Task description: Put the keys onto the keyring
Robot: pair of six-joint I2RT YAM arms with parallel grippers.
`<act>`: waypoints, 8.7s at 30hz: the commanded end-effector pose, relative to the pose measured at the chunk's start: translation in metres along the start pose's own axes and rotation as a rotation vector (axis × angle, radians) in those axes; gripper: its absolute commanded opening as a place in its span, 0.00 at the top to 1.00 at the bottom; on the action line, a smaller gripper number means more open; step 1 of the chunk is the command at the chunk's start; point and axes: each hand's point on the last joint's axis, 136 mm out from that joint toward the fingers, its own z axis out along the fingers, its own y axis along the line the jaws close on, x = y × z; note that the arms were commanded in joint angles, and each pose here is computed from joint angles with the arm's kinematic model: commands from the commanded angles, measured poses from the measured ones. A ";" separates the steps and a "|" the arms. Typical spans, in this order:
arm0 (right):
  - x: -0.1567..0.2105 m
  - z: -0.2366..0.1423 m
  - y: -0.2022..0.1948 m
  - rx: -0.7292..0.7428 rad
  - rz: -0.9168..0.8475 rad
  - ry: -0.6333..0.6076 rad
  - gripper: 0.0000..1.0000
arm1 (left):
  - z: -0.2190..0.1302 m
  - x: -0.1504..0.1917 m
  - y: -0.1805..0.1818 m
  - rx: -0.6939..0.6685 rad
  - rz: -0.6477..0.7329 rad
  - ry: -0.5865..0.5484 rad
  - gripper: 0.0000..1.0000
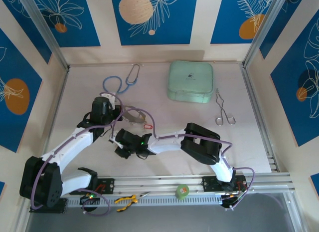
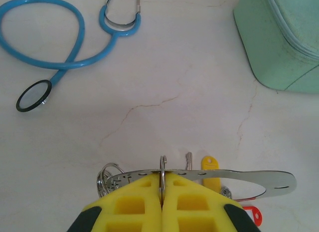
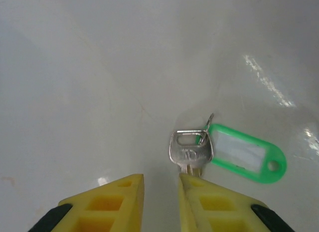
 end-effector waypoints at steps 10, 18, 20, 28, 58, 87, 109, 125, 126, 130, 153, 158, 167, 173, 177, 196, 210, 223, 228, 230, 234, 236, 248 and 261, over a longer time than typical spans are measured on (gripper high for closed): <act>-0.010 0.029 -0.026 0.098 0.127 -0.002 0.73 | 0.002 -0.009 -0.012 0.072 -0.024 -0.026 1.00; -0.004 0.047 -0.030 0.109 0.143 0.066 0.81 | 0.002 -0.009 -0.013 0.078 -0.022 -0.028 1.00; -0.005 0.046 -0.031 0.111 0.146 0.067 0.90 | 0.002 -0.009 -0.013 0.080 -0.020 -0.031 1.00; -0.011 0.013 -0.021 0.086 0.123 0.057 1.00 | 0.000 -0.010 -0.014 0.081 0.003 -0.035 1.00; -0.022 -0.022 -0.029 -0.085 0.337 0.023 0.70 | -0.005 -0.014 -0.015 0.080 0.102 -0.054 1.00; -0.003 0.026 -0.043 0.006 0.343 0.145 0.73 | -0.008 -0.018 -0.020 0.106 0.097 -0.067 1.00; -0.004 0.025 -0.035 0.003 0.299 0.106 0.77 | 0.006 -0.004 0.005 0.016 0.052 -0.007 1.00; -0.020 -0.013 -0.019 -0.104 0.257 0.040 1.00 | 0.003 -0.007 -0.001 0.048 0.077 -0.020 1.00; -0.018 -0.021 -0.018 -0.107 0.251 0.037 1.00 | 0.003 -0.007 -0.002 0.057 0.082 -0.020 1.00; -0.002 -0.056 -0.022 -0.104 0.269 0.050 1.00 | -0.002 -0.008 -0.011 0.105 0.113 -0.041 1.00; 0.134 -0.185 -0.147 0.207 0.668 0.208 1.00 | -0.054 -0.001 -0.100 0.485 0.530 -0.153 1.00; 0.132 -0.187 -0.161 0.185 0.669 0.216 1.00 | -0.075 0.019 -0.125 0.614 0.711 -0.128 1.00; 0.124 -0.170 -0.184 0.179 0.651 0.235 1.00 | -0.110 0.064 -0.151 0.869 0.948 -0.075 1.00; 0.112 -0.148 -0.208 0.229 0.620 0.239 1.00 | -0.107 0.069 -0.159 0.912 0.926 -0.098 1.00; 0.107 -0.136 -0.214 0.228 0.613 0.241 1.00 | -0.107 0.075 -0.162 0.951 0.896 -0.093 1.00; 0.090 -0.176 -0.222 0.254 0.718 0.103 0.70 | -0.095 0.082 -0.161 0.945 0.826 -0.044 1.00; 0.119 -0.152 -0.203 0.346 0.827 0.294 0.70 | -0.096 0.083 -0.160 0.943 0.838 -0.073 1.00; 0.119 -0.135 -0.207 0.418 0.791 0.341 0.74 | -0.097 0.083 -0.160 0.944 0.846 -0.076 1.00; 0.119 -0.134 -0.209 0.432 0.794 0.349 0.75 | -0.097 0.082 -0.159 0.942 0.849 -0.078 1.00; 0.119 -0.132 -0.208 0.426 0.794 0.352 0.77 | -0.098 0.082 -0.160 0.945 0.851 -0.080 1.00; 0.119 -0.129 -0.206 0.416 0.793 0.358 0.81 | -0.097 0.083 -0.160 0.946 0.850 -0.076 1.00; 0.119 -0.127 -0.206 0.413 0.793 0.357 0.82 | -0.097 0.083 -0.160 0.945 0.851 -0.076 1.00; 0.116 -0.129 -0.208 0.444 0.748 0.341 1.00 | -0.097 0.084 -0.159 0.944 0.854 -0.076 1.00; 0.034 -0.190 -0.175 0.375 0.394 -0.039 1.00 | -0.101 0.064 -0.158 0.872 0.729 -0.075 1.00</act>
